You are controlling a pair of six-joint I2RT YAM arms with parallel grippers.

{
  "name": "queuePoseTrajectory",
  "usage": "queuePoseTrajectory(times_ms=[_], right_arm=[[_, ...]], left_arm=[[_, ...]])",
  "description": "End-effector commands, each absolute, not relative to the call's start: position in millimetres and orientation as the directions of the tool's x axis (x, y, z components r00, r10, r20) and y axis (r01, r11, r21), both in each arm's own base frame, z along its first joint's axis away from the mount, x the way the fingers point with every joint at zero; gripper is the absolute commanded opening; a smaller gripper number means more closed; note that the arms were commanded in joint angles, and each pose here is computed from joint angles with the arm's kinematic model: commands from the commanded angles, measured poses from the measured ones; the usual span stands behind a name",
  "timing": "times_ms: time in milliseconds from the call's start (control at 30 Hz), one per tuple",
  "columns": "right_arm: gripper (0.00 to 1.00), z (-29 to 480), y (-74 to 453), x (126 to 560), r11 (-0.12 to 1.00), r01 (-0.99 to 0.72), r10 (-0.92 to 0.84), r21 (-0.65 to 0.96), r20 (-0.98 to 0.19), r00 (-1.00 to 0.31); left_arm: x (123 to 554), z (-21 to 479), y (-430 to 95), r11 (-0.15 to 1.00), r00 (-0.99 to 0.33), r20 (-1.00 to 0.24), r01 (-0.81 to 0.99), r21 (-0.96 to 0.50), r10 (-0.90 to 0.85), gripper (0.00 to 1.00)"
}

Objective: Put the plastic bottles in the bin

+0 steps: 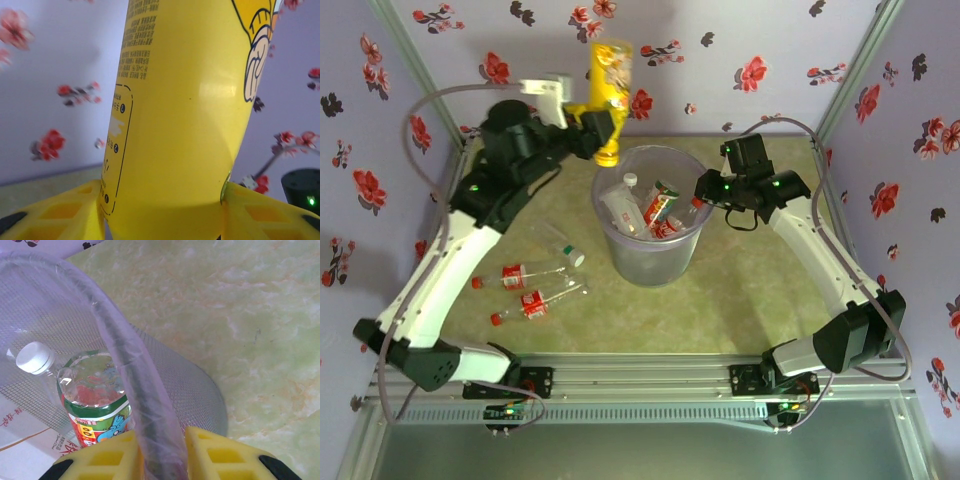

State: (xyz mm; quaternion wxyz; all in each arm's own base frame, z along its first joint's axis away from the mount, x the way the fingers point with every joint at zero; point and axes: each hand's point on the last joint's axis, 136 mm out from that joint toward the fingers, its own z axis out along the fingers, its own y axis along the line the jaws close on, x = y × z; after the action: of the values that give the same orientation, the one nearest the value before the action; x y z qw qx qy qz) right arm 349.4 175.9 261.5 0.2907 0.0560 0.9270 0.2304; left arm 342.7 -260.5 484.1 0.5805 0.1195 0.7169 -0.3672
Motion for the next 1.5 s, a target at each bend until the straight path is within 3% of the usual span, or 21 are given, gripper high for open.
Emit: queuePoseTrajectory(times_ms=[0,200,533,800,900,933,1033,1100,1300,1467], right_arm=[[0.28,271.5,176.7,345.8,0.878,-0.056,0.236,0.475,-0.532,-0.813],[0.28,270.0,177.9,346.3,0.878,-0.063,0.229,0.474,-0.532,-0.815],[0.28,268.3,179.0,348.6,0.879,-0.063,0.226,0.473,-0.529,-0.818],[0.27,264.8,181.0,351.9,0.878,-0.061,0.226,0.474,-0.524,-0.821],[0.28,262.8,182.3,353.4,0.878,-0.062,0.223,0.474,-0.520,-0.825],[0.28,262.7,182.4,354.2,0.879,-0.061,0.223,0.473,-0.520,-0.824],[0.29,262.9,182.7,355.2,0.879,-0.062,0.223,0.473,-0.522,-0.823],[0.30,263.4,183.7,355.9,0.877,-0.063,0.224,0.476,-0.523,-0.822],[0.30,262.4,183.9,356.4,0.875,-0.058,0.231,0.481,-0.519,-0.823],[0.30,263.0,184.5,355.0,0.872,-0.060,0.232,0.485,-0.519,-0.823]], left_arm=[[343.9,467.7,-290.4,0.647,-0.340,-0.896,0.621,-0.443,-0.287,0.38],[339.2,414.6,-331.0,0.620,-0.452,-0.865,0.621,-0.480,-0.218,0.37],[324.6,349.3,-365.1,0.520,-0.617,-0.747,0.565,-0.640,-0.249,0.35],[313.1,302.6,-370.1,0.543,-0.674,-0.710,0.525,-0.655,-0.204,0.36],[306.1,286.6,-367.2,0.576,-0.689,-0.709,0.523,-0.628,-0.147,0.44],[302.8,284.7,-367.5,0.577,-0.687,-0.716,0.537,-0.615,-0.124,0.51],[288.5,292.5,-368.5,0.546,-0.656,-0.754,0.620,-0.563,-0.034,0.89],[286.2,305.6,-363.4,0.551,-0.614,-0.790,0.657,-0.515,-0.006,0.99],[302.5,344.1,-350.8,0.597,-0.534,-0.845,0.667,-0.446,-0.034,0.99],[326.6,357.6,-355.5,0.626,-0.502,-0.861,0.646,-0.437,-0.083,0.85]])
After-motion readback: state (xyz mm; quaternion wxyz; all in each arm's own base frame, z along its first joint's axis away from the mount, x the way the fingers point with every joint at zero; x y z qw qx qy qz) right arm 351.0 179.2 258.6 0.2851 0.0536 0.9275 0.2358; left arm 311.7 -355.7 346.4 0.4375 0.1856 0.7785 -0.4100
